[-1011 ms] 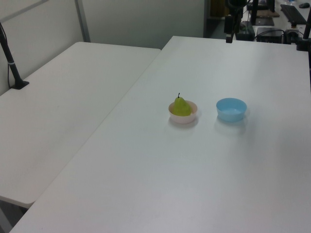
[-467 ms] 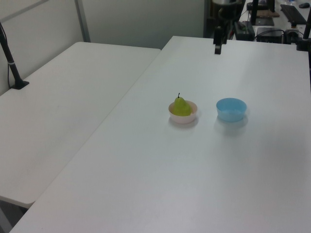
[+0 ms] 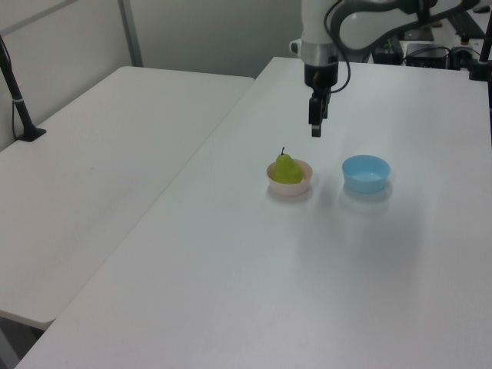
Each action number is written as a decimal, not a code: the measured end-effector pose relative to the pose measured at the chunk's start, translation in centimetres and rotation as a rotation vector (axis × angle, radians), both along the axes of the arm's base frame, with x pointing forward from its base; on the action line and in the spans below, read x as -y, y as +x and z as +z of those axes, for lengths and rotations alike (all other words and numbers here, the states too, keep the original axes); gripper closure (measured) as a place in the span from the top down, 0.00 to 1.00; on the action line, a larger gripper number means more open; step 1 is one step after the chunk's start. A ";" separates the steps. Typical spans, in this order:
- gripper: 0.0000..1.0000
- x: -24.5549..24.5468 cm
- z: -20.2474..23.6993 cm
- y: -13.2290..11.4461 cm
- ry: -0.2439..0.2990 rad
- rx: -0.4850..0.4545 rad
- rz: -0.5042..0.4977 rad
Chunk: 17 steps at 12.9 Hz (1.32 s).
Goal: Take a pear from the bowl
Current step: 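Move the open gripper down over the green pear in the pink bowl, then close the gripper around the green pear inside the pink bowl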
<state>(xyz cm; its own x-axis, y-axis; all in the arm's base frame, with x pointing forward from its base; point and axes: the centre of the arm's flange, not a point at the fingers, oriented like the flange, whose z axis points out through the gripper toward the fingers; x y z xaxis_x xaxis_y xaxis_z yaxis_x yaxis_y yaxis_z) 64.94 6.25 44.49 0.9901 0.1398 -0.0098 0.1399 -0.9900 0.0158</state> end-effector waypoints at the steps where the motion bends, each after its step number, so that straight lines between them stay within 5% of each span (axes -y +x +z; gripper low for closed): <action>1: 1.00 -0.5 -0.9 0.8 0.002 0.014 0.008; 7: 1.00 -3.1 -6.5 3.7 0.014 0.106 0.044; 13: 1.00 -4.7 -8.2 4.1 0.018 0.124 0.067; 17: 0.85 -4.9 -9.3 4.4 0.019 0.135 0.069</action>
<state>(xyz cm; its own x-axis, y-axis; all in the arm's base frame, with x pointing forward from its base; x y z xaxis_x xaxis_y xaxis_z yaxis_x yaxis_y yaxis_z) 69.37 11.17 35.22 0.9702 0.2068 0.1263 0.2059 -0.9784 0.0200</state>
